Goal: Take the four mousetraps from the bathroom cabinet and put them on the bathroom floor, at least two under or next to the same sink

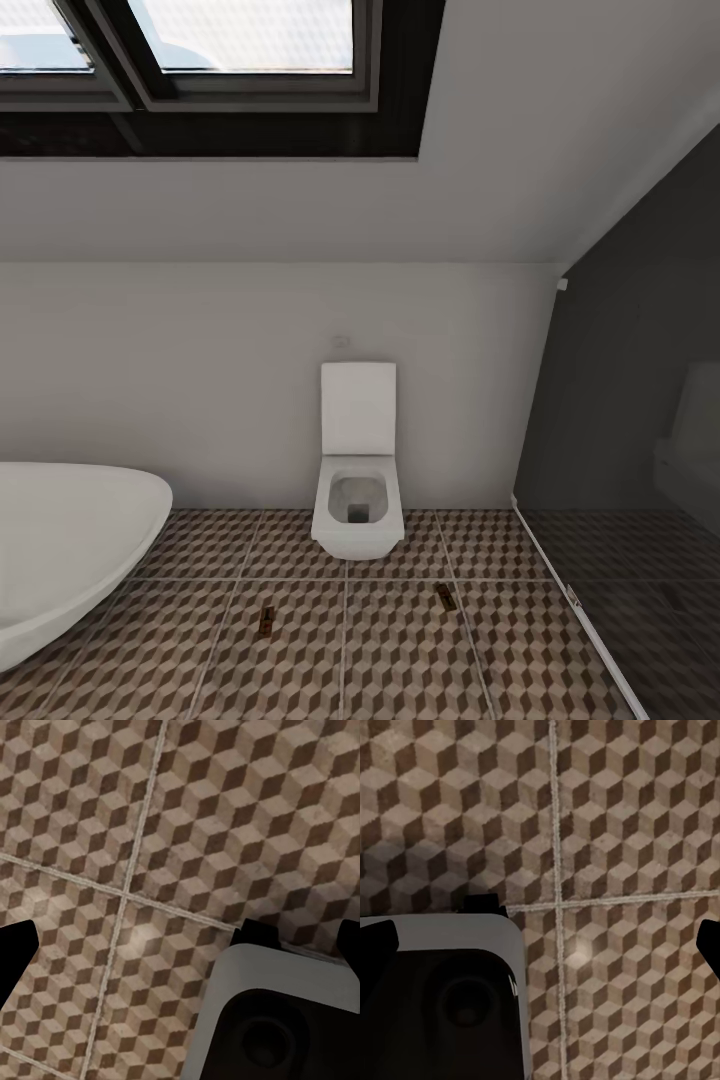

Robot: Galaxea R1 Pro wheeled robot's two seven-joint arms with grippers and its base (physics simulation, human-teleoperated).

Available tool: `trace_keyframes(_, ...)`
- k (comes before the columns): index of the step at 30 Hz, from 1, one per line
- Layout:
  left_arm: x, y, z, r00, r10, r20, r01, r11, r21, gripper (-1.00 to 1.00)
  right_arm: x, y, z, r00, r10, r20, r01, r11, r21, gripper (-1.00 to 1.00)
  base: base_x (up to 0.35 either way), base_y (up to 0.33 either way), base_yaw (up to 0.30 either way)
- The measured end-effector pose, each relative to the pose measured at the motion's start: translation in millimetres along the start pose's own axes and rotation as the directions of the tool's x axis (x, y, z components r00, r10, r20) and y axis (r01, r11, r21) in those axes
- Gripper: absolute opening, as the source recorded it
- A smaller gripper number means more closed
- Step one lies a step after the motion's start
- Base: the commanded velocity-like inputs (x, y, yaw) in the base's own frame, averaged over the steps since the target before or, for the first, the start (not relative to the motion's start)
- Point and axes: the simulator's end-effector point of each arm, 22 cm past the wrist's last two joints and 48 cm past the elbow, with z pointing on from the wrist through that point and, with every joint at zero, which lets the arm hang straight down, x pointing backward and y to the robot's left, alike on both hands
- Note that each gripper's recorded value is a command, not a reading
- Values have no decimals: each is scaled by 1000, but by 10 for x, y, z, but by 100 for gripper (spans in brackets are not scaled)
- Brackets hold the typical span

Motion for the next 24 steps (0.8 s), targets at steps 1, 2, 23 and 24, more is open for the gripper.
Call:
trace_keyframes(1, 0, 0, 0, 1000, 0, 0, 0, 1000, 0, 100, 0, 0, 0, 1000, 0, 0, 0, 1000, 0, 100, 0, 0, 0)
trace_keyframes(2, -1, 0, 0, 1000, 0, 0, 0, 1000, 0, 100, 0, 0, 0, 1000, 0, 0, 0, 1000, 0, 100, 0, 0, 0)
trace_keyframes(23, 0, -4, -1, 1000, 0, 0, 0, 1000, 1, 100, -2, 1, 0, 1000, 0, 0, 0, 1000, 0, 100, 0, 0, 0)
trace_keyframes(24, -1, -3, 0, 1000, 0, 0, 0, 1000, 0, 100, -1, 0, 0, 1000, 0, 0, 0, 1000, 0, 100, 0, 0, 0)
